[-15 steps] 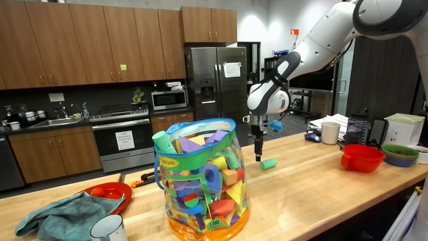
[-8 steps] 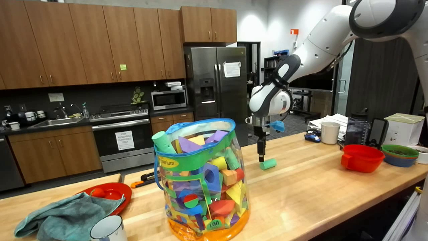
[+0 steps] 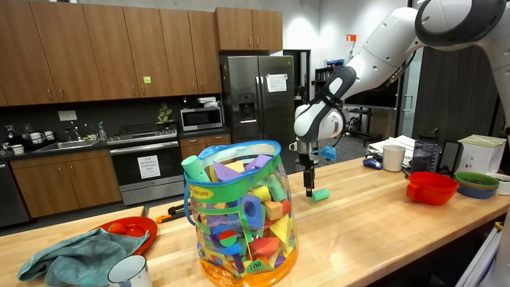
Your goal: Put the purple and green block inside the clear bag
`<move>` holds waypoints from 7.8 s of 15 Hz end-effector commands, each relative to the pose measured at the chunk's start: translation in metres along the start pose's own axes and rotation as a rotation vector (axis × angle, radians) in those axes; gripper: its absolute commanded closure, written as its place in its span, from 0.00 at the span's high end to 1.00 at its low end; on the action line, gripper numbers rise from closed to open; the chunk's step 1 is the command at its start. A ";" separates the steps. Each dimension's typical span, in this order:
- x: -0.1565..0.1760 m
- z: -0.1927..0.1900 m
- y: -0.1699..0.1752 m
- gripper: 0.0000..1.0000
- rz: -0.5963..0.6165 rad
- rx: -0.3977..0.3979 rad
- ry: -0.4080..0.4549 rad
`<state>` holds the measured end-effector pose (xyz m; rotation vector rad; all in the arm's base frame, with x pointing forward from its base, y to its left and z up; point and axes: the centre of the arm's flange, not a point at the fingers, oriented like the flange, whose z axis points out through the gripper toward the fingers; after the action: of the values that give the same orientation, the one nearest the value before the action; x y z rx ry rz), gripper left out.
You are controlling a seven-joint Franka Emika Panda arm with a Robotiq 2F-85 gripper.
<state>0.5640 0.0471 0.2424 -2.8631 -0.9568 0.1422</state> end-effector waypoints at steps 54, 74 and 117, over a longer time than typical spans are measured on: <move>-0.011 0.000 0.041 1.00 0.251 -0.159 -0.023; -0.022 0.001 0.039 0.73 0.341 -0.352 -0.141; 0.024 -0.219 -0.152 0.00 0.022 -0.304 0.734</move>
<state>0.5395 0.1577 0.4581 -2.8665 -0.7804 -0.9657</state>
